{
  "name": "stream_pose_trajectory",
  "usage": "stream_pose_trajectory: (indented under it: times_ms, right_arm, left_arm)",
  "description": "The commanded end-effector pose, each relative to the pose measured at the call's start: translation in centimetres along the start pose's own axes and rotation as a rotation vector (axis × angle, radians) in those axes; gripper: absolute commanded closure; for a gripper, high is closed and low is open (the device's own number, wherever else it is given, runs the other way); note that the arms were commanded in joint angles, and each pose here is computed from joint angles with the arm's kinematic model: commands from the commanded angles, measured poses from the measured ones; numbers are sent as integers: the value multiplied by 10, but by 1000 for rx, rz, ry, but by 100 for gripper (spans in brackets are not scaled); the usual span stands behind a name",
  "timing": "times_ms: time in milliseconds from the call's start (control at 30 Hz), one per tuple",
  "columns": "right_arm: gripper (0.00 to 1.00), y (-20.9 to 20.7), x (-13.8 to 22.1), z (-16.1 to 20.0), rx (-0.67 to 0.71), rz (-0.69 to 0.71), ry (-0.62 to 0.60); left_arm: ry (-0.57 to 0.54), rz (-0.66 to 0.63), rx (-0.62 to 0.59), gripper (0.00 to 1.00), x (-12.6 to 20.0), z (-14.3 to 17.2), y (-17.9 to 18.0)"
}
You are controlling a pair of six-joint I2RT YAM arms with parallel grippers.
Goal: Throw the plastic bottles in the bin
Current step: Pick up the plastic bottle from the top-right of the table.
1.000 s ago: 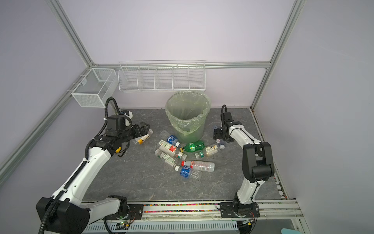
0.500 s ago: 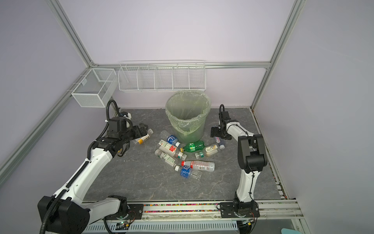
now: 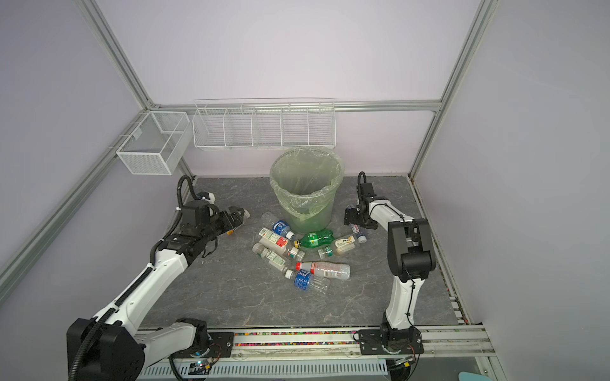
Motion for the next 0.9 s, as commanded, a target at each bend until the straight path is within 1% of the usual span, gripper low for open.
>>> stream_pose_trajectory:
  times_ms: [0, 133, 200, 267, 367, 433, 567, 733, 867]
  right_arm:
    - [11, 2, -2, 6, 12, 13, 8]
    - [15, 6, -4, 8, 23, 11, 10]
    - [21, 7, -4, 7, 28, 11, 7]
    - [22, 10, -7, 7, 34, 6, 13]
    - [29, 12, -11, 7, 43, 10, 24]
    - [32, 14, -12, 7, 47, 12, 26]
    - [34, 15, -13, 6, 56, 17, 25]
    - [44, 13, -15, 9, 61, 25, 37]
    - [45, 12, -15, 11, 61, 35, 38]
  left_arm:
    - [-8, 39, 27, 0, 2, 1, -2]
    - [-1, 33, 24, 0, 4, 4, 0]
    - [-2, 30, 23, 0, 6, 4, 0]
    - [-3, 25, 26, 0, 7, 6, 3]
    - [-5, 16, 26, 0, 9, 10, 7]
    - [-7, 8, 26, 0, 13, 10, 9]
    - [-13, 1, 26, 0, 18, 13, 12]
    - [-14, -2, 31, 0, 19, 16, 15]
    - [-8, -10, 29, 0, 18, 18, 17]
Point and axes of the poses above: each gripper's point midway between its finger pads, its own x axis back along the fingers, its own y axis along the line the jaws close on, z = x × y, the point moved 3 cm from there along x, back along the fingers, and after that the axes turned 7 degrees about x, right-handed, at the moved point
